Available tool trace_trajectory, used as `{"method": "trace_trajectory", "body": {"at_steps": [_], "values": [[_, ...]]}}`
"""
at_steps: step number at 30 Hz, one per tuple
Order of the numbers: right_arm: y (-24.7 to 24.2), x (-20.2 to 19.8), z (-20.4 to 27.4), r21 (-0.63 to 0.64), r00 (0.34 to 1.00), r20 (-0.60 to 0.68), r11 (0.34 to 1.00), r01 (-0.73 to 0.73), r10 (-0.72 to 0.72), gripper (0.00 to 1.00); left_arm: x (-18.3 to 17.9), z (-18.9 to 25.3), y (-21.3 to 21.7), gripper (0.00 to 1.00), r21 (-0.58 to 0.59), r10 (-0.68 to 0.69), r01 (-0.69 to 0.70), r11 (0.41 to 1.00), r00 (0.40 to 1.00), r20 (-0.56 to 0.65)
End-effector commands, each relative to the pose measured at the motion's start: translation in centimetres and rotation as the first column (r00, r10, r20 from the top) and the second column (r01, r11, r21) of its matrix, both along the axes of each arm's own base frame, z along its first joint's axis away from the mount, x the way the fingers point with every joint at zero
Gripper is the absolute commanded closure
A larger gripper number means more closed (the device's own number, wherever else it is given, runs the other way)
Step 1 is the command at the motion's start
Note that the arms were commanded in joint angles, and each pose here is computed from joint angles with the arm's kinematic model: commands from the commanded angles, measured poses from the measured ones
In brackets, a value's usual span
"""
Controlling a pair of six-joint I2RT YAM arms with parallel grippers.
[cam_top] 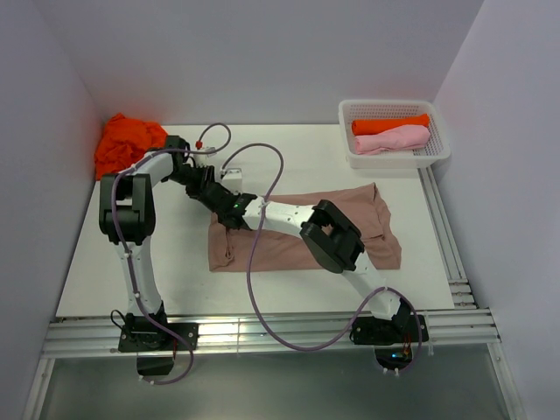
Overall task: Roll the t-shirts
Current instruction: Roll the tshirt
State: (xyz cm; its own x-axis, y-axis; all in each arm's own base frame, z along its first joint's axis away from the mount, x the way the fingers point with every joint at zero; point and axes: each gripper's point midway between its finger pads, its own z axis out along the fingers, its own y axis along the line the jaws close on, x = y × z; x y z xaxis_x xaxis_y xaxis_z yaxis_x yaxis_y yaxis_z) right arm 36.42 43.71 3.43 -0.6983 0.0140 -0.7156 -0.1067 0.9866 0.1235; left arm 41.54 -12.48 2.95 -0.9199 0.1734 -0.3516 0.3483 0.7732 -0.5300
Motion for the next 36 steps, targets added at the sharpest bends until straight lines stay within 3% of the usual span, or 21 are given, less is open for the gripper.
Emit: {"method": "trace_trajectory", "body": {"at_steps": [1, 4, 7, 10, 21, 36], "values": [[-0.7, 0.6, 5.1, 0.066, 0.998, 0.044, 0.997, 0.045, -0.048, 0.74, 0.9, -0.2, -0.6, 0.59, 0.001, 0.001, -0.001, 1.0, 1.0, 0.025], [-1.4, 0.1, 7.2, 0.1, 0.996, 0.043, 0.993, 0.07, -0.074, 0.59, 0.8, -0.5, -0.4, 0.66, 0.01, 0.004, -0.004, 1.0, 1.0, 0.015], [-2.1, -0.9, 9.0, 0.148, 0.995, 0.027, 0.985, 0.093, -0.098, 0.54, 0.7, -0.6, -0.4, 0.72, 0.013, 0.003, -0.003, 1.0, 1.0, 0.018], [-2.9, -2.3, 9.8, 0.186, 0.994, -0.001, 0.977, 0.108, -0.11, 0.53, 0.7, -0.6, -0.3, 0.77, 0.018, 0.004, -0.005, 1.0, 1.0, 0.018], [-0.5, -11.2, 6.5, 0.241, 0.993, -0.114, 0.97, 0.021, 0.006, 0.53, 0.6, -0.8, -0.3, 0.78, 0.021, 0.009, -0.01, 1.0, 1.0, 0.016], [1.1, -13.6, 2.9, 0.238, 0.98, -0.196, 0.971, 0.012, 0.036, 0.49, 0.5, -0.9, -0.2, 0.78, 0.024, 0.007, -0.008, 1.0, 1.0, 0.013]]}}
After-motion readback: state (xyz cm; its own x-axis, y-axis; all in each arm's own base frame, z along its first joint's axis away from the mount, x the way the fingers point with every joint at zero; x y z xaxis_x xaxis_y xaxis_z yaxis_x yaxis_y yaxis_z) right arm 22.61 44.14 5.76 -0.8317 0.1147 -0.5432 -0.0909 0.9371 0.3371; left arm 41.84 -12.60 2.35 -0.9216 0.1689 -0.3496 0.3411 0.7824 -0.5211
